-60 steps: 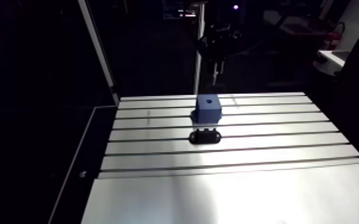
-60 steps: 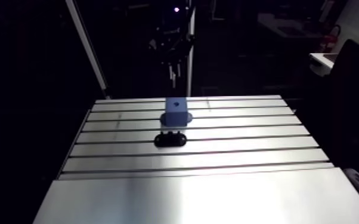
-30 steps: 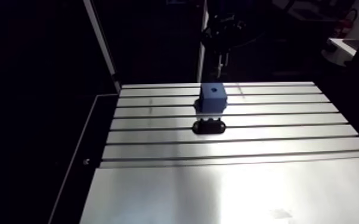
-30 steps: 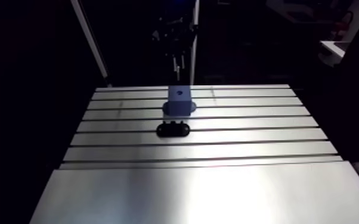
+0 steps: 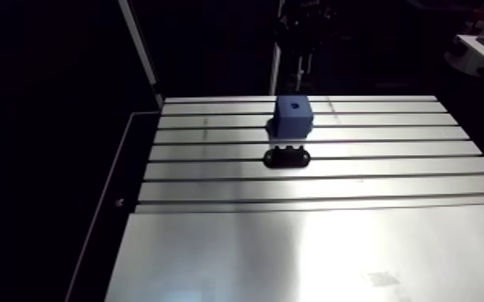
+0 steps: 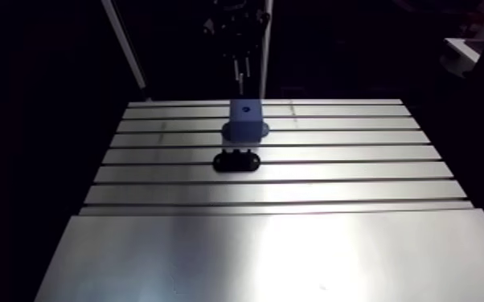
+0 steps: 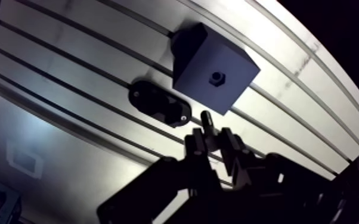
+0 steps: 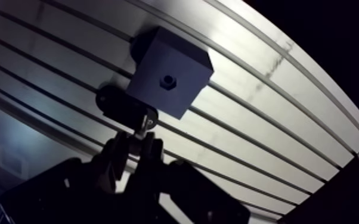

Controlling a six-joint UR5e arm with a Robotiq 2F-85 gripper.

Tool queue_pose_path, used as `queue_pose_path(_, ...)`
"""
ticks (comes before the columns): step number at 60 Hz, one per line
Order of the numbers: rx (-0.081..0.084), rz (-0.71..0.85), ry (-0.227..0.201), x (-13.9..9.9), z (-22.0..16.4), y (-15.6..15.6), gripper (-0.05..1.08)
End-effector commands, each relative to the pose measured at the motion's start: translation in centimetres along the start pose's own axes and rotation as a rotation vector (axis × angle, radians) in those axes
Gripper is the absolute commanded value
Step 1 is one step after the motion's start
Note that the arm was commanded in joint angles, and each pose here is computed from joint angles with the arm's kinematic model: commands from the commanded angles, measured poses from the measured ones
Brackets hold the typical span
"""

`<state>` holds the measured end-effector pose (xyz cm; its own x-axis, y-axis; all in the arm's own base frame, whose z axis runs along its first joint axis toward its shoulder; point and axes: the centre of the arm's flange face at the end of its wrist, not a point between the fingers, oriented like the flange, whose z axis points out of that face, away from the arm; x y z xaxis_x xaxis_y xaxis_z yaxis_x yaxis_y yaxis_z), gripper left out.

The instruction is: Pick up the M10 bolt and insert it into the hex recess until seated.

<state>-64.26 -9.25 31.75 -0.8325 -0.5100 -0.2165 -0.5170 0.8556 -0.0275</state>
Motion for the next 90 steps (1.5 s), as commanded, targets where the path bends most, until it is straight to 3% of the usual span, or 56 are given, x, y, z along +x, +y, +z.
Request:
queue_pose_path(1,0.008,0.004,-0.010,0.0,-0.2,0.4,1.08)
queue_pose_path(14,0.001,0.009,-0.002,0.1,-0.2,0.8,1.08)
queue_pose_path(21,0.009,0.008,-0.012,0.8,0.6,1.1,1.08)
queue_pose_path(43,-0.002,-0.008,-0.001,1.6,0.3,1.4,1.08)
queue_pose_path(55,0.002,-0.061,-0.008,1.7,0.8,1.0,1.08)
queue_pose_path(66,-0.018,-0.078,0.018,2.1,0.7,1.3,1.08)
queue_pose_path(79,-0.008,-0.073,0.005,2.4,1.7,1.7,1.08)
queue_pose_path(90,-0.013,-0.067,0.010,2.6,1.9,1.7,1.08)
